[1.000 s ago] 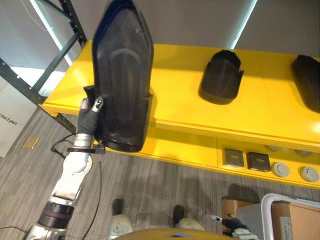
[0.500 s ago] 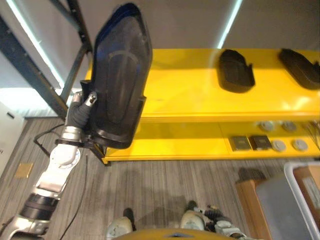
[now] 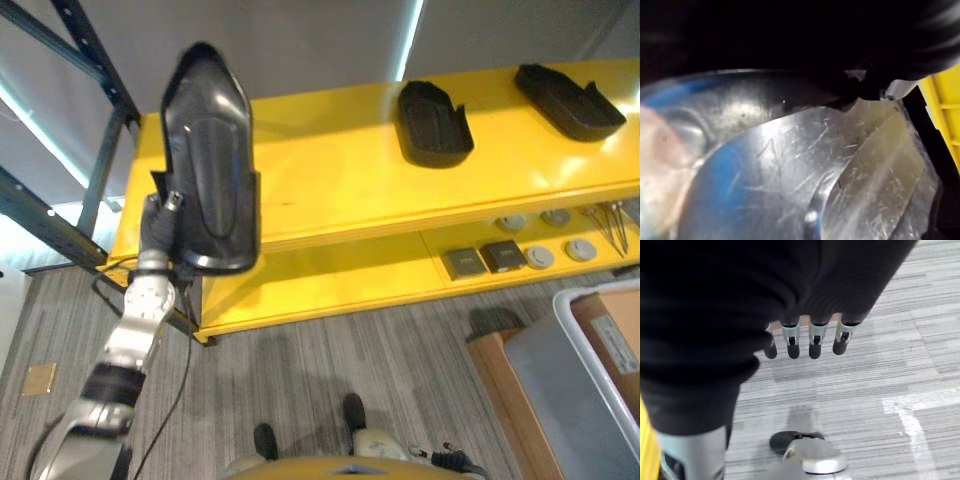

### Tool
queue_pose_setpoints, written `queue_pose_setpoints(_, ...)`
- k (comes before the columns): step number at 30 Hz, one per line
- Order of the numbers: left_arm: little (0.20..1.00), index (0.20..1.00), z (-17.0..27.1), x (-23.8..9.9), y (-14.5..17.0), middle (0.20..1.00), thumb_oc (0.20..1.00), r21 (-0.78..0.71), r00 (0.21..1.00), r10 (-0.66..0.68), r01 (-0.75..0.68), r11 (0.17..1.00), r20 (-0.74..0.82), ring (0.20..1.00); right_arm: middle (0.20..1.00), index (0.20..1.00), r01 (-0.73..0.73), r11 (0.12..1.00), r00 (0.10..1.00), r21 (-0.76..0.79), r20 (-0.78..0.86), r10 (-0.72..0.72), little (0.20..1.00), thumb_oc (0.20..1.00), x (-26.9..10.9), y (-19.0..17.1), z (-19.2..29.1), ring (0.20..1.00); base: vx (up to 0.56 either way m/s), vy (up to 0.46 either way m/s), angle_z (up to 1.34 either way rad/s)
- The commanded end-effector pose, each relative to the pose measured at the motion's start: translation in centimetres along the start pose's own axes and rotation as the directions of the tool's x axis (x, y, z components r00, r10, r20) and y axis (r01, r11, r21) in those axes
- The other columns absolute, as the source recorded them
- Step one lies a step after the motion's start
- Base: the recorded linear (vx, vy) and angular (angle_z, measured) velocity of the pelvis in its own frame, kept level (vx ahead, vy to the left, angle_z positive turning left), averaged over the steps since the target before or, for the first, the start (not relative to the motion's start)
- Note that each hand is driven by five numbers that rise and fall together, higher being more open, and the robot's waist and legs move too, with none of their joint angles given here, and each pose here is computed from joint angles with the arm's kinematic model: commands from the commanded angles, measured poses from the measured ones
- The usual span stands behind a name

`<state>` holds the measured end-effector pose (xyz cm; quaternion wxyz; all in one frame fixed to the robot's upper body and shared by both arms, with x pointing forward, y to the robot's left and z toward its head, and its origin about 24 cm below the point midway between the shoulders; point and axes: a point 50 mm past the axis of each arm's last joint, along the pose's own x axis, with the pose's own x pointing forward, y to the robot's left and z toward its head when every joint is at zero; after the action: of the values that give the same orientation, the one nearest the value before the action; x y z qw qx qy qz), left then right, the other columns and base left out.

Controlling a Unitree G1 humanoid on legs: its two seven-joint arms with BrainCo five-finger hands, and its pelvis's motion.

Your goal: Move parts from the plastic box to the shelf.

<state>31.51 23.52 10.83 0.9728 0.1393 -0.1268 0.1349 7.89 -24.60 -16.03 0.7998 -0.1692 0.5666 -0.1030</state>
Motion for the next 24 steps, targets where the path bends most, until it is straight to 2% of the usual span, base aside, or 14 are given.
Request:
queue_pose_setpoints(1, 0.200, 0.200, 6.1, 4.8, 1.2, 0.200, 0.200, -0.072, 0.975, 0.103, -0.090, 0.993, 0.199, 0.200, 1.000, 1.000, -0.029, 0.996, 0.999, -0.080, 0.038, 0.033, 1.000, 1.000, 0.2, 0.3, 1.6, 1.000, -0.06, -0.023, -0.19)
queue_pose_setpoints(5, 0.200, 0.200, 7.2, 7.3, 2.3, 0.200, 0.200, -0.013, 0.974, 0.143, -0.143, 0.990, 0.175, 0.200, 1.000, 1.000, -0.040, 0.997, 0.995, -0.071, 0.085, 0.046, 1.000, 1.000, 0.3, 0.9, 3.5, 1.000, -0.08, -0.027, -0.07)
queue_pose_setpoints(9, 0.200, 0.200, 7.9, 8.4, 2.7, 0.200, 0.200, 0.019, 0.974, 0.153, -0.158, 0.987, 0.167, 0.200, 1.000, 1.000, -0.052, 0.995, 0.991, -0.083, 0.117, 0.061, 1.000, 1.000, 0.3, 1.4, 4.6, 1.000, -0.01, -0.024, -0.03)
queue_pose_setpoints(11, 0.200, 0.200, 9.1, 10.0, 3.5, 0.200, 0.200, 0.079, 0.975, 0.163, -0.176, 0.981, 0.150, 0.200, 1.000, 1.000, -0.060, 0.993, 0.981, -0.099, 0.179, 0.077, 1.000, 1.000, 0.3, 1.7, 6.8, 1.000, 0.00, -0.048, -0.02)
queue_pose_setpoints(24, 0.200, 0.200, 10.7, 11.9, 4.3, 0.200, 0.200, 0.121, 0.975, 0.192, -0.205, 0.971, 0.112, 0.200, 1.000, 1.000, -0.045, 0.998, 0.974, -0.054, 0.218, 0.056, 1.000, 1.000, 0.3, 1.1, 9.0, 1.000, 0.02, -0.013, -0.02)
